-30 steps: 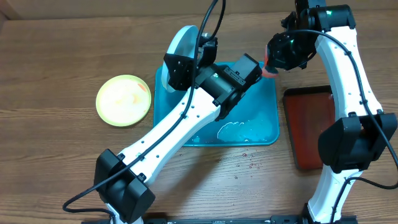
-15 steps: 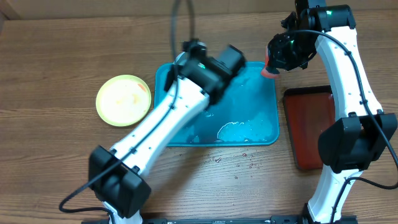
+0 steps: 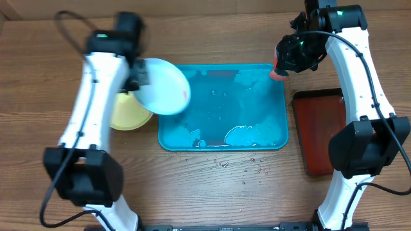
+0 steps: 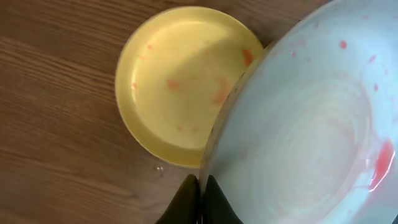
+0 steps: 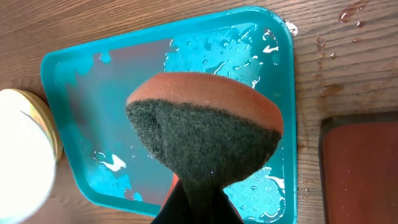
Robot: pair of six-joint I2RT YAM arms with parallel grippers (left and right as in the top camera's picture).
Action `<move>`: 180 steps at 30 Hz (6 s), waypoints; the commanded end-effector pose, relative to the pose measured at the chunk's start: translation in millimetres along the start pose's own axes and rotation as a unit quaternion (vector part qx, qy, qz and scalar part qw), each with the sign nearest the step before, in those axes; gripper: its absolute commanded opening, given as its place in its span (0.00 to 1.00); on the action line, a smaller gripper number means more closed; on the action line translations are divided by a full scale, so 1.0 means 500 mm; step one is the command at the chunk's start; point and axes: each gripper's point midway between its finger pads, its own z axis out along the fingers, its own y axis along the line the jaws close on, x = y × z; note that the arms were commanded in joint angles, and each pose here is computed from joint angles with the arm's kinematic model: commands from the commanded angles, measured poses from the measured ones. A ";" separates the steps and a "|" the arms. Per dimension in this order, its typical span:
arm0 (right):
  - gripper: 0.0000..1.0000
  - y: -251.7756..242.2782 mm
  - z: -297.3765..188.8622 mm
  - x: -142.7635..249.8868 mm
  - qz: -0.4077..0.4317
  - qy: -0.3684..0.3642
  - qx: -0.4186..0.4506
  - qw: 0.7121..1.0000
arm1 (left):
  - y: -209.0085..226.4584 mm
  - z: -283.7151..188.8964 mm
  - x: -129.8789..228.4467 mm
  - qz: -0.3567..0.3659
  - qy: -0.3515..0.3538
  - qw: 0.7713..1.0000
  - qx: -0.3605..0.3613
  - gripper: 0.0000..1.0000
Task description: Clean dirty plates on tray and stack at the side
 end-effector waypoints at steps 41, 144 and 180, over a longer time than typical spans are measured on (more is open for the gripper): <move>0.04 -0.043 -0.094 0.013 0.027 -0.056 0.093 0.994 | 0.087 0.068 -0.041 -0.015 -0.044 0.994 0.102 0.87; 1.00 0.073 -0.587 0.211 -0.157 -0.455 -0.002 0.877 | -0.273 -0.055 0.023 0.175 -0.126 0.957 0.194 1.00; 1.00 -0.079 -0.165 0.374 -0.264 -0.645 -0.083 0.713 | -0.274 -0.055 0.023 0.176 -0.126 0.957 0.194 1.00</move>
